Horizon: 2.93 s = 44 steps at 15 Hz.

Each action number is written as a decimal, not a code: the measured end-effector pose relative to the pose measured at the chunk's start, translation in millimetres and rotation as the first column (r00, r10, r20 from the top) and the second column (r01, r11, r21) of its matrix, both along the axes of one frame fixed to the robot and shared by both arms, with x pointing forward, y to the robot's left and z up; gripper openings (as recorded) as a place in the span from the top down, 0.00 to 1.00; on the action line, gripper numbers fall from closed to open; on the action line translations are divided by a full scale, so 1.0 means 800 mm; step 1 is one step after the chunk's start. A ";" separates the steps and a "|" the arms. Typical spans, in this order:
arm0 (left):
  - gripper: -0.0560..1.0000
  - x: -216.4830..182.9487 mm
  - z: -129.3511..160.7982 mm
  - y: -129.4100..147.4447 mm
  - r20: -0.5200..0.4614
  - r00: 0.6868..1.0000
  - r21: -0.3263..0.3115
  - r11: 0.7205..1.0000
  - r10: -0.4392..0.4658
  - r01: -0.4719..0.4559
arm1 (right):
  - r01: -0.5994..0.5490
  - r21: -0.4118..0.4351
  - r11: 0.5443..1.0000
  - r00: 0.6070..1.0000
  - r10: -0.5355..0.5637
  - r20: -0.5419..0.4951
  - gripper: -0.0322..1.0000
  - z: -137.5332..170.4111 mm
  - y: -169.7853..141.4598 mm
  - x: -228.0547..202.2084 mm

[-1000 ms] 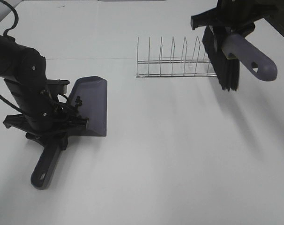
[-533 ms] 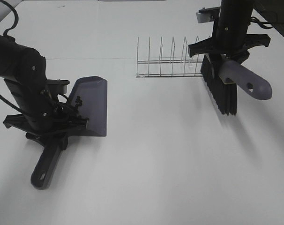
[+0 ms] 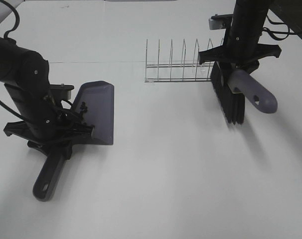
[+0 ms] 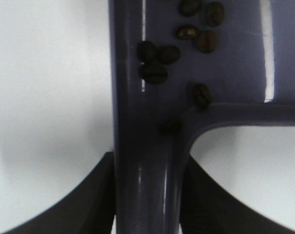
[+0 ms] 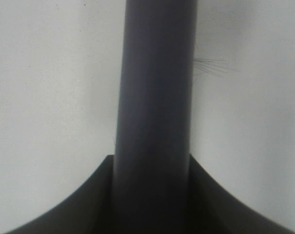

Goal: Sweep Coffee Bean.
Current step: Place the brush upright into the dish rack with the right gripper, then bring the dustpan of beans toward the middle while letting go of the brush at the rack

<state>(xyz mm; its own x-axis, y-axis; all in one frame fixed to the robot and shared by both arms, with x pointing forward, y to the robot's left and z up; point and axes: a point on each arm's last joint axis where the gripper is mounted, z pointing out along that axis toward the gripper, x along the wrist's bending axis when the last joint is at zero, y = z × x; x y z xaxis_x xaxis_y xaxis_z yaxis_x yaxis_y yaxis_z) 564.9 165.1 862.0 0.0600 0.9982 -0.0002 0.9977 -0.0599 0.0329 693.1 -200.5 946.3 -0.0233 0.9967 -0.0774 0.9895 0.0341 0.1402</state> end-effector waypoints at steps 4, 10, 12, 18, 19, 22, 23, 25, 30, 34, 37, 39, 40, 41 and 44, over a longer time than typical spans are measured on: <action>0.62 0.000 0.000 0.000 -0.001 1.000 0.000 1.000 0.000 0.000 | -0.002 0.002 1.000 1.000 0.002 0.003 0.67 -0.018 0.003 0.011; 0.62 0.000 0.000 0.000 -0.001 1.000 0.000 1.000 -0.001 0.001 | -0.012 -0.039 0.999 0.995 0.015 0.094 0.67 -0.003 0.000 0.028; 0.62 0.000 0.000 0.000 -0.001 1.000 0.000 1.000 -0.002 0.002 | -0.008 -0.029 1.000 0.991 0.012 0.133 0.67 -0.003 0.002 0.037; 0.62 0.000 0.000 0.000 -0.001 1.000 0.000 1.000 -0.001 0.001 | -0.004 -0.029 1.000 0.986 0.008 0.168 0.67 -0.014 0.003 0.056; 0.62 0.000 0.000 0.000 -0.001 1.000 0.000 1.000 -0.001 0.001 | 0.005 -0.022 1.000 0.983 -0.001 0.182 0.67 -0.015 -0.002 0.060; 0.62 0.000 0.000 0.000 -0.001 1.000 0.000 1.000 -0.001 0.001 | 0.023 0.011 1.000 0.975 -0.025 0.221 0.67 -0.015 -0.012 0.067; 0.62 0.000 0.000 0.000 -0.001 1.000 0.000 1.000 -0.001 0.001 | 0.021 0.016 1.000 0.972 -0.024 0.234 0.67 -0.015 -0.012 0.068; 0.62 0.000 0.000 0.000 -0.001 1.000 0.000 1.000 -0.001 0.001 | 0.018 0.021 1.000 0.968 -0.022 0.251 0.67 -0.017 -0.011 0.071; 0.62 0.000 0.000 0.000 -0.001 1.000 0.000 1.000 -0.001 0.001 | 0.015 0.027 1.000 0.962 -0.022 0.271 0.67 -0.021 -0.011 0.075; 0.62 0.000 0.000 0.000 -0.001 1.000 0.000 1.000 -0.001 0.001 | 0.008 0.036 0.999 0.947 -0.019 0.320 0.28 -0.015 -0.010 0.079; 0.62 0.000 0.000 0.000 -0.001 1.000 0.000 1.000 -0.001 0.001 | 0.004 0.043 0.999 0.932 -0.019 0.362 0.22 0.014 -0.011 0.077; 0.62 0.000 0.000 0.000 -0.001 1.000 0.000 1.000 -0.001 0.001 | 0.010 0.044 0.999 0.927 -0.025 0.373 0.22 0.045 -0.013 0.069; 0.62 0.000 0.001 0.000 0.002 1.000 -0.001 1.000 -0.001 0.001 | 0.018 0.041 0.999 0.931 -0.032 0.365 0.22 0.065 -0.015 0.060; 0.62 0.000 0.004 0.000 0.008 1.000 -0.003 1.000 -0.001 0.001 | 0.030 0.043 0.999 0.939 -0.043 0.341 0.22 0.085 -0.017 0.049; 0.62 -0.001 0.013 0.000 0.039 0.999 -0.021 1.000 0.009 -0.008 | -0.009 0.024 1.000 0.967 0.002 0.256 0.23 0.104 -0.002 0.027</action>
<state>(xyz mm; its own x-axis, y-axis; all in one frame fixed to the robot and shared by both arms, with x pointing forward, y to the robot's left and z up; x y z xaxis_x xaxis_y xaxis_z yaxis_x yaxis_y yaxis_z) 564.3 165.0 872.7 0.0521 0.9985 -0.0192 0.9961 -0.0505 0.0728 714.4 -201.7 1029.3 -0.0113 0.9983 -0.0564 0.9203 0.0324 0.3898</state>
